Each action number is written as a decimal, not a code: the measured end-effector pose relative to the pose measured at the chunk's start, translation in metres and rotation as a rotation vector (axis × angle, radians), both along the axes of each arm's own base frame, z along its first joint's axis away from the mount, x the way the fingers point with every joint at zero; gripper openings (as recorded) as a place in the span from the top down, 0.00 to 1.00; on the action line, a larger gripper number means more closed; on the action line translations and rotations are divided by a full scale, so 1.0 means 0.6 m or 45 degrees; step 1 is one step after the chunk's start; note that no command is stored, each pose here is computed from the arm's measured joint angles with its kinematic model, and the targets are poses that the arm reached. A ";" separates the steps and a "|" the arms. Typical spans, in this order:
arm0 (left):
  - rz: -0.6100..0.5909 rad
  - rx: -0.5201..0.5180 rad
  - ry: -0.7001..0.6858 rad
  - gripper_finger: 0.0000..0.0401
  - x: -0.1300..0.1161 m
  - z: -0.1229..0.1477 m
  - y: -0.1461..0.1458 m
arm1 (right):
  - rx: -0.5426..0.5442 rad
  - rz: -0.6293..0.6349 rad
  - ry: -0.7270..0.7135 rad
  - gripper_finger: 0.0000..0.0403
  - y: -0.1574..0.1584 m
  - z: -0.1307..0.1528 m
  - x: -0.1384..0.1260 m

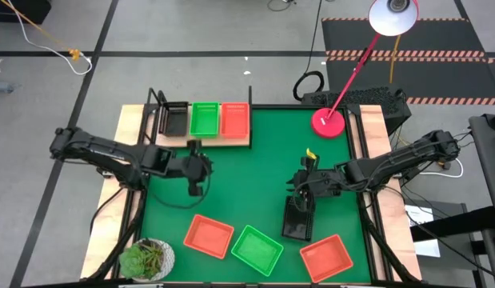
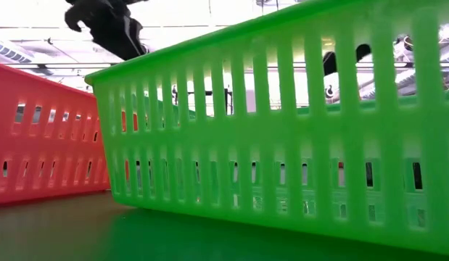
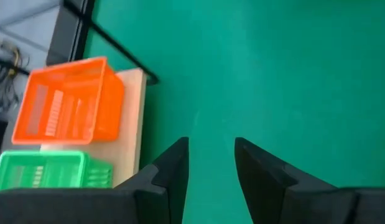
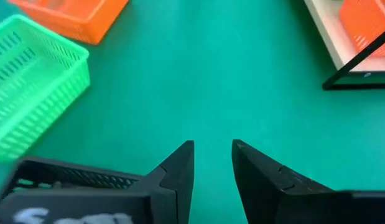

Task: Stack baskets on shelf by color
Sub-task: Stack the black bin on top of the black bin on the shelf

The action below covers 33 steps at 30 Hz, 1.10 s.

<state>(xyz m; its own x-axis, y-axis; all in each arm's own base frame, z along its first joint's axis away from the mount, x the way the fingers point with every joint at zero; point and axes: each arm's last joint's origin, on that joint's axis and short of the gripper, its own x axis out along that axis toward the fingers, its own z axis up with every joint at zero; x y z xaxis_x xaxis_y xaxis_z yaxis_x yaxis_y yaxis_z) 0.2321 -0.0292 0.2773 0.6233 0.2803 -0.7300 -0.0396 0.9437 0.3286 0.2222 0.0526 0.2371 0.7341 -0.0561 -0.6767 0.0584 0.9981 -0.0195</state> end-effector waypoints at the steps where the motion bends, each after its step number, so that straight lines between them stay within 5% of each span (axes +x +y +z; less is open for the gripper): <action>1: -0.018 0.001 -0.007 0.67 -0.002 0.001 -0.006 | 0.010 -0.008 -0.001 0.74 0.000 0.008 0.001; 12: -0.053 -0.030 -0.069 0.67 -0.018 0.024 -0.037 | 0.071 0.007 0.206 0.74 0.020 0.084 -0.001; 18: -0.047 -0.006 -0.152 0.67 -0.031 0.044 -0.047 | 0.206 0.127 0.388 0.74 0.060 0.062 -0.008; 27: -0.058 0.002 -0.173 0.67 -0.029 0.044 -0.054 | 0.216 0.395 0.694 0.74 0.120 0.020 -0.024; 33: -0.060 0.000 -0.183 0.67 -0.028 0.045 -0.055 | 0.104 0.549 0.705 0.74 0.138 0.011 -0.029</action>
<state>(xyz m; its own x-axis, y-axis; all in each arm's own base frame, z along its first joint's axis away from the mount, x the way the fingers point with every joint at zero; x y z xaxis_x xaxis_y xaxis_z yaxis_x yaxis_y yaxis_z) 0.2153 -0.0619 0.3043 0.7340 0.2486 -0.6320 -0.0420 0.9455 0.3230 0.2049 0.1353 0.2437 0.2258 0.2289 -0.9469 -0.3392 0.9297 0.1439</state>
